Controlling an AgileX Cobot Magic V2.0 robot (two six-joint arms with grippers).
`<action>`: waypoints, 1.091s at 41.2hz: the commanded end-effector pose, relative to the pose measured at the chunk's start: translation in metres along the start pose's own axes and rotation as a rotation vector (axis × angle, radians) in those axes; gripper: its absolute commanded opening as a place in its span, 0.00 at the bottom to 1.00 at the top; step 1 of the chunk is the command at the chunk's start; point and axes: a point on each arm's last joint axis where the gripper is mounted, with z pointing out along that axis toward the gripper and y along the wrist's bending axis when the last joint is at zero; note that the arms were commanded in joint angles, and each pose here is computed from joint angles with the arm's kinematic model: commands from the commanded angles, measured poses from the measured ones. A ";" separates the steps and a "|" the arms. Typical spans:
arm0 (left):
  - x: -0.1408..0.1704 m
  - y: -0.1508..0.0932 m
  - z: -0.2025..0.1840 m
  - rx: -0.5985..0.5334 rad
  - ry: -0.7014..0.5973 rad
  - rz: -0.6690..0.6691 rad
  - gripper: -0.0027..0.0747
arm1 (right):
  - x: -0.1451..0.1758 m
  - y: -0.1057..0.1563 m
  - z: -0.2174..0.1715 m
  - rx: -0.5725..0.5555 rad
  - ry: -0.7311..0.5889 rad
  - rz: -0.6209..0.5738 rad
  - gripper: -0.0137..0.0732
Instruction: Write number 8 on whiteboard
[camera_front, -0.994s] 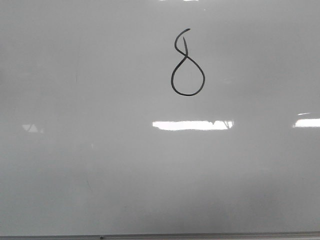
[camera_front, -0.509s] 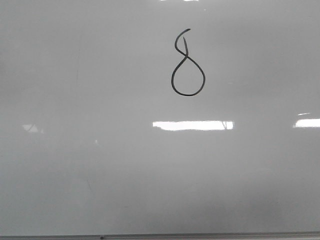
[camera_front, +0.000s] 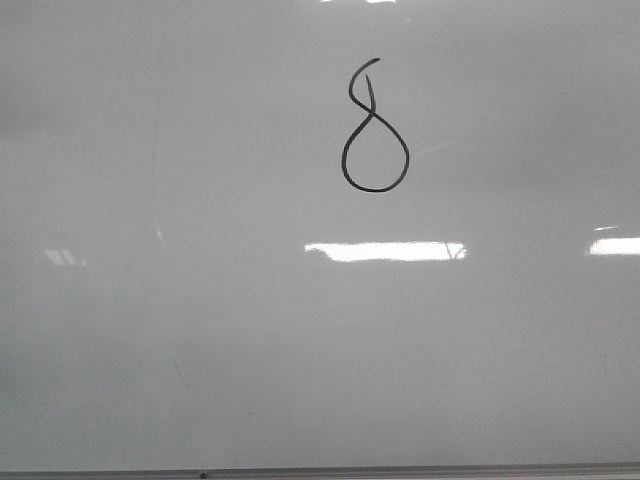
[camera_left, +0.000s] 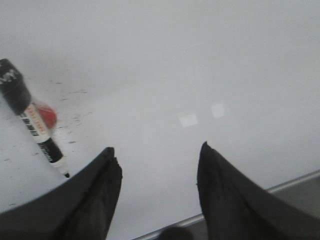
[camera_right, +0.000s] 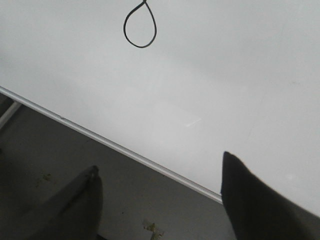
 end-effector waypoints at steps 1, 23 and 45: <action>0.004 -0.014 -0.033 0.046 -0.139 0.037 0.49 | -0.001 -0.001 -0.011 0.018 -0.100 0.005 0.76; 0.049 -0.024 -0.077 0.103 -0.266 0.046 0.47 | 0.014 -0.006 -0.014 0.081 -0.083 -0.035 0.64; 0.048 -0.020 -0.077 0.063 -0.283 0.018 0.01 | 0.014 -0.006 -0.014 0.081 -0.082 -0.034 0.08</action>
